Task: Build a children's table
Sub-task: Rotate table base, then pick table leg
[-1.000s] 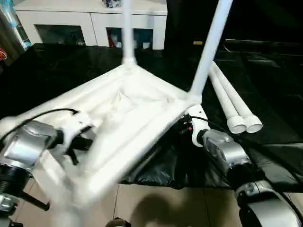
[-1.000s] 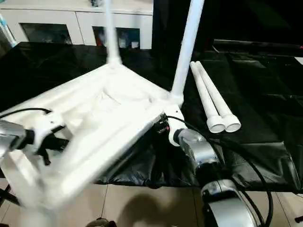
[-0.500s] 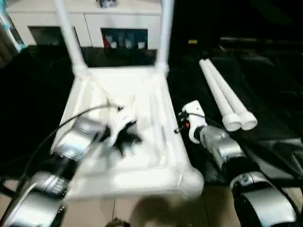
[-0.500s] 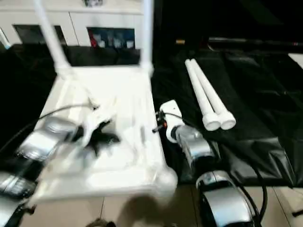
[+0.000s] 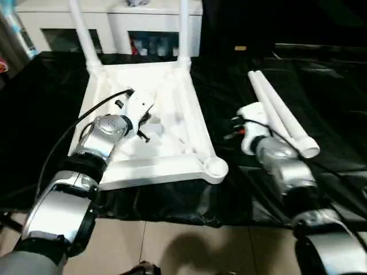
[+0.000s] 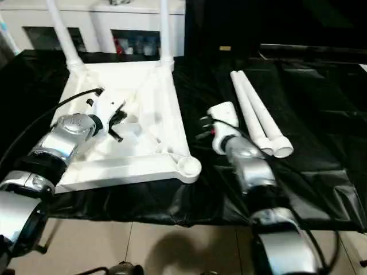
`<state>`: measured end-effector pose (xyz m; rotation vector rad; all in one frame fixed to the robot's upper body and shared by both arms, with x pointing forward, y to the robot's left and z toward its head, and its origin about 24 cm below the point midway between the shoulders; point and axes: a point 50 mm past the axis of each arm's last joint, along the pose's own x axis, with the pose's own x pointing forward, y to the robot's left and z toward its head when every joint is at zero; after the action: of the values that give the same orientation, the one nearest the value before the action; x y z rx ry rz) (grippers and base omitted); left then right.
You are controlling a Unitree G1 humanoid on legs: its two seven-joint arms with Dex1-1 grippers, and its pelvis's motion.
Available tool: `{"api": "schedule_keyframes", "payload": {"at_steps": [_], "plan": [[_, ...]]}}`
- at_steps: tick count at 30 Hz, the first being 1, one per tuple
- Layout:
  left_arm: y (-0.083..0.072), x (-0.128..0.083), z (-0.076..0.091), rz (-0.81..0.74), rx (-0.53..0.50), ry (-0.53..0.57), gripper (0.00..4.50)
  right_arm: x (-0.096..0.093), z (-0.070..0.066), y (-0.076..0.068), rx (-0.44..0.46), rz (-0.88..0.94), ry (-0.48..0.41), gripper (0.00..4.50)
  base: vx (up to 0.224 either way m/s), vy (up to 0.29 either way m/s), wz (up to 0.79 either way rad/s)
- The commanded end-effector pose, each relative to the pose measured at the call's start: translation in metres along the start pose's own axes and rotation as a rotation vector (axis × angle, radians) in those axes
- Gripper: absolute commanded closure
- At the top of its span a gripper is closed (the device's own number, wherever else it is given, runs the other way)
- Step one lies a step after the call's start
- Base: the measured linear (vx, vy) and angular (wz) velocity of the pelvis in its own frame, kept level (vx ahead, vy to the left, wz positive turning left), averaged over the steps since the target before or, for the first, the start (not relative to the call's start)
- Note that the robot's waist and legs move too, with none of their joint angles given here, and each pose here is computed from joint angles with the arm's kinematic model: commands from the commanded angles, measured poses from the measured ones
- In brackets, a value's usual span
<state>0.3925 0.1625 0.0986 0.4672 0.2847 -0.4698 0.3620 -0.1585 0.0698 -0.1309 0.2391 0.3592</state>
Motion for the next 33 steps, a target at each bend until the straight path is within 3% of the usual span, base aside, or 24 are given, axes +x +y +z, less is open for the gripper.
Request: {"api": "schedule_keyframes", "payload": {"at_steps": [1, 6, 11, 12, 13, 15, 22, 33], "plan": [[-0.004, -0.001, 0.01, -0.018, -0.043, -0.096, 4.5, -0.009, 0.003, -0.015, 0.006, -0.091, 0.035, 4.47, 0.0, 0.0, 0.0], [-0.019, -0.012, 0.021, -0.075, -0.142, -0.231, 4.5, -0.022, 0.017, -0.03, 0.035, -0.112, 0.01, 4.47, 0.0, 0.0, 0.0], [-0.051, -0.024, 0.03, -0.279, -0.121, -0.308, 3.97, -0.021, 0.022, -0.052, 0.03, -0.216, 0.058, 3.89, 0.0, 0.0, 0.0], [-0.051, -0.024, 0.03, -0.279, -0.121, -0.308, 3.97, -0.021, 0.022, -0.052, 0.03, -0.216, 0.058, 3.89, 0.0, 0.0, 0.0], [-0.061, -0.029, 0.03, -0.344, -0.092, -0.322, 3.73, -0.021, 0.022, -0.058, 0.031, -0.248, 0.092, 3.71, 0.0, 0.0, 0.0], [-0.069, -0.034, 0.029, -0.422, -0.058, -0.32, 3.68, -0.019, 0.022, -0.065, 0.028, -0.271, 0.131, 3.67, 0.0, 0.0, 0.0], [-0.076, -0.047, 0.033, -0.481, -0.001, -0.303, 3.19, -0.014, 0.022, -0.078, 0.054, -0.31, 0.202, 3.03, 0.0, 0.0, 0.0], [-0.077, -0.059, 0.029, -0.492, 0.0, -0.266, 2.52, -0.009, 0.024, -0.088, 0.06, -0.346, 0.239, 2.35, 0.0, 0.0, 0.0]]}}
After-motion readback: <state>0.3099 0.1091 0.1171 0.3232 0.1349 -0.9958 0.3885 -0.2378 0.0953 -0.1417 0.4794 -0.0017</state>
